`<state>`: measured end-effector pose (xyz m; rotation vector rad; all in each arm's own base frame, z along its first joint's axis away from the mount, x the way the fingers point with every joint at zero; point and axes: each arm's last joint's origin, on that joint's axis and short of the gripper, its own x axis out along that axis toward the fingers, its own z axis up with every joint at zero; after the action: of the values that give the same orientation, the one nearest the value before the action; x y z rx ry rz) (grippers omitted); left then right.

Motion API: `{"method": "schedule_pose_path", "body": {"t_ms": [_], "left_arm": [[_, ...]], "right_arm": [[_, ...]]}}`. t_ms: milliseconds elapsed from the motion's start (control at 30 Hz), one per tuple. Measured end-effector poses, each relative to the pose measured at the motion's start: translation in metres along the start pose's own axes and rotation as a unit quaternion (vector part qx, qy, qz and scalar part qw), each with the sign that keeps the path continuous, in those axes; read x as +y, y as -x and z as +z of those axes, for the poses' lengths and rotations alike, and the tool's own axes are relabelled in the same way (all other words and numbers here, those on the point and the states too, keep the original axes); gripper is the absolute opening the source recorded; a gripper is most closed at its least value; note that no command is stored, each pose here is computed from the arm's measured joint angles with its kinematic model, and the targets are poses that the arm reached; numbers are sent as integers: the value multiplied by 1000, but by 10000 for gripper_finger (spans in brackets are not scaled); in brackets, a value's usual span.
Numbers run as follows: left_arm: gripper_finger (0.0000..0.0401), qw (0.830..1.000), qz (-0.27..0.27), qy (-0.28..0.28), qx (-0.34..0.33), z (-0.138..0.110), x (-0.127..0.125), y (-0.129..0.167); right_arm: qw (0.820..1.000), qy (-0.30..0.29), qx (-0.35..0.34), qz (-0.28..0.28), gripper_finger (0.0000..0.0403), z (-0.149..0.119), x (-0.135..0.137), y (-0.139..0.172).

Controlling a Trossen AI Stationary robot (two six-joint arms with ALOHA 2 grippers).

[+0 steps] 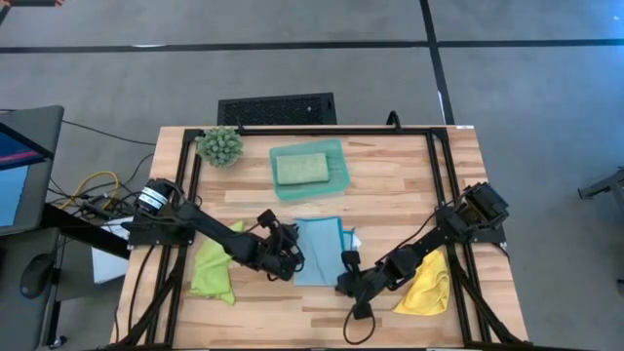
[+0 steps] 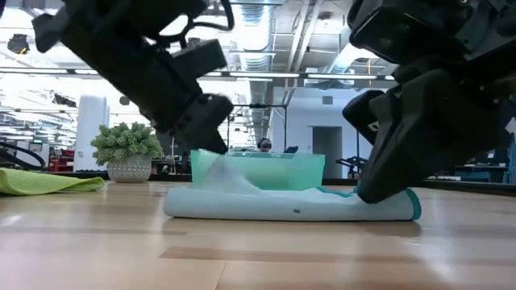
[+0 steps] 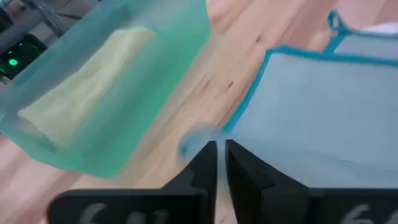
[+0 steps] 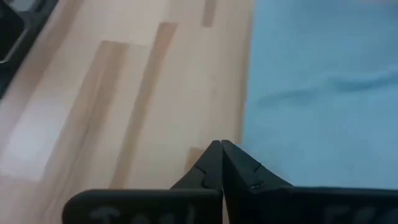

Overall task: Fold microfiber towels
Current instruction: Fold the blue towel

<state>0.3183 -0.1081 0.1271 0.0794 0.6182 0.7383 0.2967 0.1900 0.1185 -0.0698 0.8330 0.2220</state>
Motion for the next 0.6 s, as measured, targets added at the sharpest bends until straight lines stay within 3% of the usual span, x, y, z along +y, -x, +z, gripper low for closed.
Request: {"method": "schedule_pose_path", "body": {"t_ms": [367,467,600], "left_arm": [[187,999,-16,-5,42,-9,-1,-25],[212,999,-26,0,36,-4,-1,-18],[225,998,-54,1,29,5,-1,-1]], "right_arm": [[984,6,54,168,17,-6,21,6],[990,22,37,134,14,-3,25,18],[1000,-13,14,-19,12,3,9,32]]}}
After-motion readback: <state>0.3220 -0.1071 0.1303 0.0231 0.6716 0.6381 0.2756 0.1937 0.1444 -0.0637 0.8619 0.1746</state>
